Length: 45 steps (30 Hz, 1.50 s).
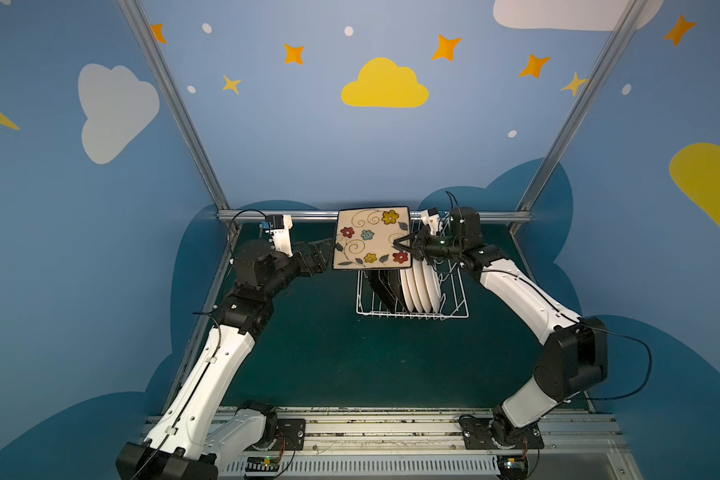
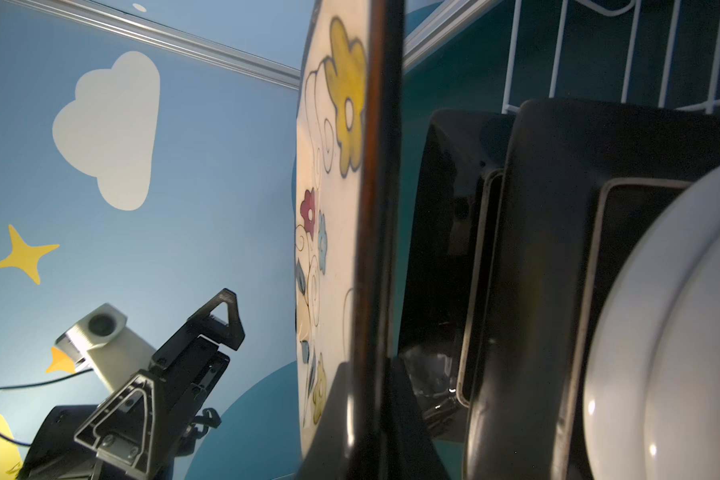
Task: Unload the plates from the dish rack
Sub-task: 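Regrasp the flowered plate's opposite edge with the left gripper, holding it level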
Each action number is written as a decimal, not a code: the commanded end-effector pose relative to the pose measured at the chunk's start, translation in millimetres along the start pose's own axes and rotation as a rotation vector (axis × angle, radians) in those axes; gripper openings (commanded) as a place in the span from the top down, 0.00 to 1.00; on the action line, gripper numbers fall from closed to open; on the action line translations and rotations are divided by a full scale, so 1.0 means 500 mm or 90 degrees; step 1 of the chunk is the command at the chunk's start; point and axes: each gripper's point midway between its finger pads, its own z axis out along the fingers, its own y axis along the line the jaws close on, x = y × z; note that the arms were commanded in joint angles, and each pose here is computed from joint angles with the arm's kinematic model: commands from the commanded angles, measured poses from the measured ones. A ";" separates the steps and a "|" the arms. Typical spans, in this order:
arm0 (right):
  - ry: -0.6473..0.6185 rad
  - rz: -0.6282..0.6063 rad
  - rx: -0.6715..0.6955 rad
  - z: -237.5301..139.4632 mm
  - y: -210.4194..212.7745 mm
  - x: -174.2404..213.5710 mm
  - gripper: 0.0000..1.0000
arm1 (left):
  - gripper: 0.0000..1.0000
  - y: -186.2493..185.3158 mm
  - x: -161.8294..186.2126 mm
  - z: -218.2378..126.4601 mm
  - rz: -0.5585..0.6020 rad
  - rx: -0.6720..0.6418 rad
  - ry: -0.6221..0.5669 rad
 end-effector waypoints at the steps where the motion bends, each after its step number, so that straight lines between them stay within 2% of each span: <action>1: -0.054 -0.164 -0.166 -0.082 0.195 -0.022 1.00 | 0.01 -0.026 0.002 0.008 -0.118 0.083 0.015; 9: -0.033 -0.165 -0.174 -0.076 0.194 -0.010 1.00 | 0.04 0.003 0.068 0.071 -0.239 0.100 0.116; 14: -0.014 -0.160 -0.173 -0.068 0.186 0.003 1.00 | 0.06 0.002 0.089 0.103 -0.278 0.139 0.152; 18: -0.004 -0.164 -0.168 -0.065 0.183 0.012 1.00 | 0.12 0.003 0.100 0.119 -0.299 0.148 0.179; 29: 0.020 -0.158 -0.165 -0.052 0.171 0.031 1.00 | 0.27 -0.013 0.114 0.144 -0.315 0.196 0.239; 32: 0.022 -0.158 -0.164 -0.050 0.170 0.032 1.00 | 0.34 -0.011 0.117 0.145 -0.317 0.195 0.240; 35: 0.029 -0.154 -0.163 -0.043 0.164 0.034 1.00 | 0.47 -0.011 0.122 0.145 -0.321 0.199 0.246; 45: 0.049 -0.157 -0.165 -0.033 0.155 0.045 1.00 | 0.57 -0.023 0.131 0.141 -0.323 0.225 0.273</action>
